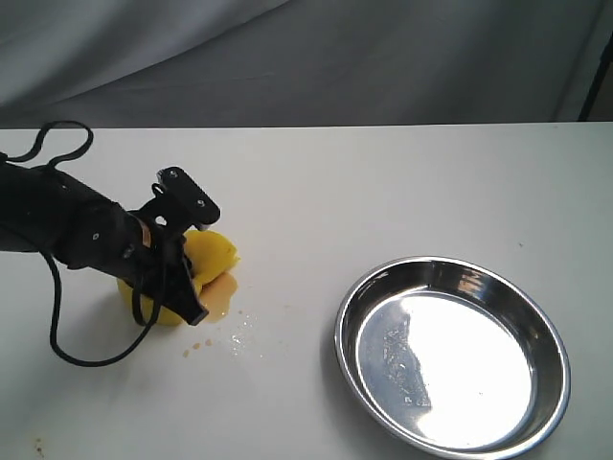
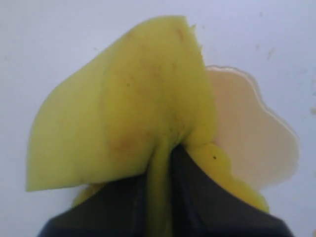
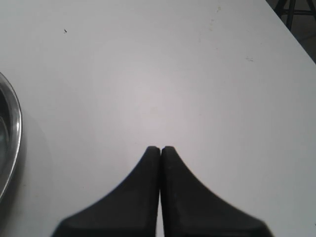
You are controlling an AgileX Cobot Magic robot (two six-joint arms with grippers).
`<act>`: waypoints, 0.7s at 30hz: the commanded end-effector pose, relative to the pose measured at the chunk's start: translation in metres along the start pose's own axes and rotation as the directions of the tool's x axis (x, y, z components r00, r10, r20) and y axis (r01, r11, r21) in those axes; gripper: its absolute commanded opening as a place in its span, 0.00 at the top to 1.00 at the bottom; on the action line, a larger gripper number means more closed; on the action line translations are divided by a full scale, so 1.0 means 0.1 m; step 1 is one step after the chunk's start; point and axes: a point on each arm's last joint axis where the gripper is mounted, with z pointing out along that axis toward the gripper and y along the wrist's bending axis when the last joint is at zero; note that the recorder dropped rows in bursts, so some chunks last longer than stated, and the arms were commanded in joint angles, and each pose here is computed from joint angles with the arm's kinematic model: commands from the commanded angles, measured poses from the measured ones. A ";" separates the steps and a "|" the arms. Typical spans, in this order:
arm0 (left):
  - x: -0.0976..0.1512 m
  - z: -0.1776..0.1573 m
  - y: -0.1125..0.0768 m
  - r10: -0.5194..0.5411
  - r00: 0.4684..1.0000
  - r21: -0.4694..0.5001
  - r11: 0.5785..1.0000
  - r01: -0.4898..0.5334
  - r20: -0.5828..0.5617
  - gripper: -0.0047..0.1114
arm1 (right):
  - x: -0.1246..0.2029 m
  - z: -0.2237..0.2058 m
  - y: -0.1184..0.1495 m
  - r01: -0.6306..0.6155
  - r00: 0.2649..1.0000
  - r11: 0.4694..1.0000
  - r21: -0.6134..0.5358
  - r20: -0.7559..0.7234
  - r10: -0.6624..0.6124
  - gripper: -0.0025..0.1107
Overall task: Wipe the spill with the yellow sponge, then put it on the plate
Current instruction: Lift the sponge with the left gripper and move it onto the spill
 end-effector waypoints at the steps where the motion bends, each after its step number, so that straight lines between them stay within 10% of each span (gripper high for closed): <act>1: 0.03 0.09 -0.25 0.035 0.997 0.059 0.998 -0.032 -0.062 0.96 | 0.00 0.00 -0.01 -0.009 1.000 1.000 0.006 0.009 0.009 0.98; 21: -0.06 -0.02 -0.38 0.247 0.968 0.042 0.969 -0.245 -0.048 0.96 | 0.00 0.00 -0.01 -0.009 1.000 1.000 0.006 0.009 0.009 0.98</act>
